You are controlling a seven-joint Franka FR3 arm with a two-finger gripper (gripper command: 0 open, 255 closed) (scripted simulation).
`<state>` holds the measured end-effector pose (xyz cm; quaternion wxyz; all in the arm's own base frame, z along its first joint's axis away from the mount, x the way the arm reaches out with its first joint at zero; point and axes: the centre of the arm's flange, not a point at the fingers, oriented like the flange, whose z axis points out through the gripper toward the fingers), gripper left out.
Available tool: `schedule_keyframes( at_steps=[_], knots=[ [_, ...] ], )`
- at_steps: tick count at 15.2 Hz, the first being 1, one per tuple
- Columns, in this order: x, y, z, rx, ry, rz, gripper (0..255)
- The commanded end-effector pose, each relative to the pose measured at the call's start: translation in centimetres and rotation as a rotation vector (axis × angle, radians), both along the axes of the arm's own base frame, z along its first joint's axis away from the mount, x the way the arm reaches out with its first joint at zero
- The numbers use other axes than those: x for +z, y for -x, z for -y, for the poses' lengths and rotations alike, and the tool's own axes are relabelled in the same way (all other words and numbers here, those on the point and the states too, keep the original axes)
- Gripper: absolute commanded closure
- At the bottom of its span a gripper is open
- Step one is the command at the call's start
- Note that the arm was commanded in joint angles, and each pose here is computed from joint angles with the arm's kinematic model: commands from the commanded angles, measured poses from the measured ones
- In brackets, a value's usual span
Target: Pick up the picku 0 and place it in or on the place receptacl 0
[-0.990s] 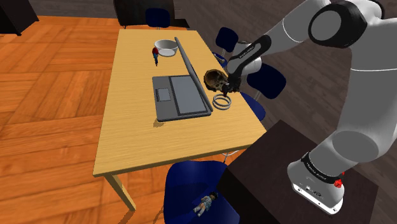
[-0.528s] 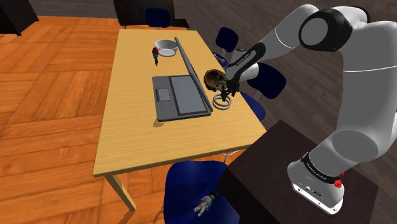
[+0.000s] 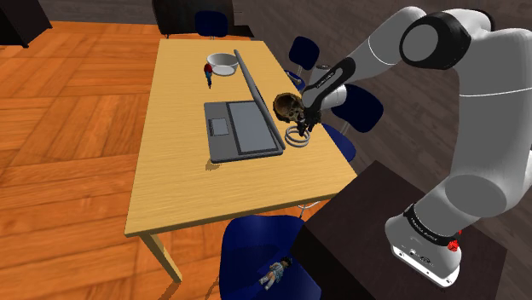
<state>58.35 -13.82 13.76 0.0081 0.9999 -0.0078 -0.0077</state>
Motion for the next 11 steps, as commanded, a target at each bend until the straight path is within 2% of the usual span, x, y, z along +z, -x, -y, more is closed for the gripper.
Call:
schedule_keyframes(
  at_steps=[1,9,11],
  knots=[
    [0.0,0.0,0.0,0.0,0.0,0.0,255],
    [0.0,0.0,0.0,0.0,0.0,0.0,255],
    [1.1,0.0,0.0,0.0,0.0,0.0,255]
  ],
)
